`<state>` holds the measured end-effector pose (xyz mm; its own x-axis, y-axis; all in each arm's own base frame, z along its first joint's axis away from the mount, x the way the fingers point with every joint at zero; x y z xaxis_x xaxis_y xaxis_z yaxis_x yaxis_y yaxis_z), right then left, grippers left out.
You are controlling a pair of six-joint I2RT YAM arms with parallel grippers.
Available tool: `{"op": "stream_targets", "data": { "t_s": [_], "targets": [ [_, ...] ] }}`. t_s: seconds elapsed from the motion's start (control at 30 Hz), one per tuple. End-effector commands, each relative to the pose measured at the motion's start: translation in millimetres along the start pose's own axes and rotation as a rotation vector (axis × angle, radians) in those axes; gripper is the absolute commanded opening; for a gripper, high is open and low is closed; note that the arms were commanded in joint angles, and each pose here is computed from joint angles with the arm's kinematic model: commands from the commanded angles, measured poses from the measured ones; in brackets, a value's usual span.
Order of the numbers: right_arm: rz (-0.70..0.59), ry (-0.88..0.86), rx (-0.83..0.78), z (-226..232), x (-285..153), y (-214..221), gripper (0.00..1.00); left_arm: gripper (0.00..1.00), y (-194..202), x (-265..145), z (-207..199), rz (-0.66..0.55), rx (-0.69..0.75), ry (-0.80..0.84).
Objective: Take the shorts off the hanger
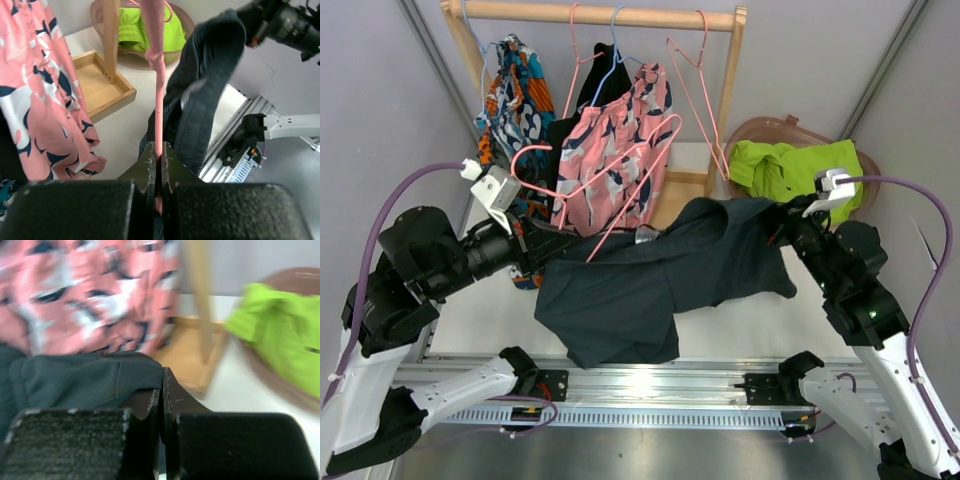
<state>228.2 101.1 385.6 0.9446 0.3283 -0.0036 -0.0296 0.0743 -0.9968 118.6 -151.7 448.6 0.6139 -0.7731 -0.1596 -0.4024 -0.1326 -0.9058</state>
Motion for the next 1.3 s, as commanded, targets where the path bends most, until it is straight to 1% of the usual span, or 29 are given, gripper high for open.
{"op": "stream_targets", "data": {
  "t_s": [0.0,0.03,0.07,0.13,0.17,0.2,0.27,0.33,0.47,0.5,0.57,0.6,0.63,0.67,0.73,0.77,0.8,0.83,0.87,0.93,0.97,1.03,1.07,1.1,1.13,1.17,1.2,1.23,1.27],
  "targets": [
    [-0.029,-0.345,0.041,55.1,-15.6,1.6,0.0,0.0,-13.8,-1.6,3.0,-0.09,0.009,-0.026],
    [-0.005,-0.453,0.046,79.5,-22.5,11.7,0.0,0.0,-12.4,5.2,12.7,-0.107,-0.003,-0.077],
    [0.017,-0.499,0.034,92.1,-24.2,18.0,0.0,0.0,-27.1,6.3,10.6,-0.182,-0.01,-0.074],
    [0.063,-0.515,-0.002,110.5,-25.4,29.7,0.0,0.0,-33.6,15.5,22.2,-0.252,-0.023,-0.132],
    [0.104,-0.6,-0.035,136.5,-39.7,40.5,0.0,0.0,-39.8,18.0,22.8,-0.287,-0.025,-0.136],
    [0.133,-0.527,-0.09,139.9,-30.9,50.9,0.0,0.0,-52.1,23.5,20.2,-0.355,-0.031,-0.117],
    [0.148,-0.547,-0.132,161.5,-42.0,53.4,0.0,0.0,-60.6,33.5,19.8,-0.401,-0.042,-0.106],
    [0.142,-0.457,-0.145,157.4,-36.8,49.6,0.0,0.0,-74.5,37.9,14.2,-0.438,-0.06,-0.088],
    [0.037,-0.277,-0.121,115.4,-40.8,1.6,0.0,0.0,-57.0,58.6,20.5,-0.281,-0.036,-0.128],
    [-0.02,-0.207,-0.097,97.5,-44.4,-28.5,0.0,0.0,-41.8,60.4,28.4,-0.215,-0.025,-0.166],
    [-0.086,-0.131,-0.148,70.6,-52.9,-64.3,0.0,0.0,-17.6,60.6,41.1,-0.152,-0.018,-0.214],
    [-0.146,-0.05,-0.117,48.0,-61.6,-100.2,0.0,0.0,-0.4,60.9,52.8,-0.112,-0.018,-0.264],
    [-0.195,-0.012,-0.107,41.0,-62.8,-121.5,0.0,0.0,13.0,54.9,59.7,-0.1,-0.024,-0.288],
    [-0.228,0.057,-0.185,25.9,-66.0,-139.2,0.0,0.0,18.0,50.0,62.3,-0.103,-0.039,-0.3],
    [-0.343,0.13,-0.153,7.7,-76.3,-189.0,0.0,0.0,38.9,48.3,73.0,-0.075,-0.048,-0.332],
    [-0.356,0.168,-0.267,10.0,-70.7,-201.2,0.0,0.0,40.1,40.3,72.6,-0.087,-0.051,-0.331],
    [-0.383,0.192,-0.291,9.1,-70.5,-214.9,0.0,0.0,44.2,38.1,76.0,-0.084,-0.054,-0.347],
    [-0.46,0.226,-0.235,-2.2,-80.7,-245.9,0.0,0.0,45.7,35.9,77.4,-0.085,-0.053,-0.355],
    [-0.471,0.234,-0.335,11.7,-70.2,-255.8,0.0,0.0,44.9,32.2,77.5,-0.094,-0.055,-0.358],
    [-0.548,0.273,-0.323,2.5,-79.7,-292.0,0.0,0.0,45.4,30.3,77.1,-0.098,-0.057,-0.354],
    [-0.558,0.267,-0.381,21.4,-65.3,-298.2,0.0,0.0,43.0,28.3,75.5,-0.112,-0.065,-0.349],
    [-0.579,0.299,-0.457,25.6,-56.9,-311.7,0.0,0.0,45.2,28.6,73.6,-0.116,-0.075,-0.33],
    [-0.628,0.369,-0.496,9.8,-57.2,-329.0,0.0,0.0,44.7,29.3,72.0,-0.122,-0.081,-0.319],
    [-0.619,0.358,-0.486,20.3,-27.3,-325.1,0.0,0.0,46.3,30.2,71.7,-0.119,-0.084,-0.314],
    [-0.549,0.353,-0.542,14.8,-4.0,-313.3,0.0,0.0,49.2,32.0,71.9,-0.111,-0.086,-0.309],
    [-0.577,0.435,-0.576,-20.5,1.5,-328.1,0.0,0.0,50.2,33.6,70.2,-0.105,-0.089,-0.297],
    [-0.529,0.401,-0.531,-25.9,44.1,-312.4,0.0,0.0,52.8,34.3,71.1,-0.099,-0.089,-0.298],
    [-0.515,0.411,-0.527,-39.9,58.2,-307.1,0.0,0.0,55.9,35.0,71.3,-0.091,-0.09,-0.295],
    [-0.489,0.439,-0.547,-70.8,75.0,-298.5,0.0,0.0,57.8,35.7,71.5,-0.087,-0.094,-0.292]
  ]
}}
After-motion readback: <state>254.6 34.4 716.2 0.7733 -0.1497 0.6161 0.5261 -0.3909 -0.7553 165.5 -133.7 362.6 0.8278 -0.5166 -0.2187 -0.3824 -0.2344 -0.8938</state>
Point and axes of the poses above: each gripper's point midway between its finger pads, its own x axis out along the fingers, its own z axis along the line the jaws close on, y = z × x, the point moved 3 cm from there along -x, back along the fingers, and after that the axes turned 9 degrees about -x, right-handed, at the moved point
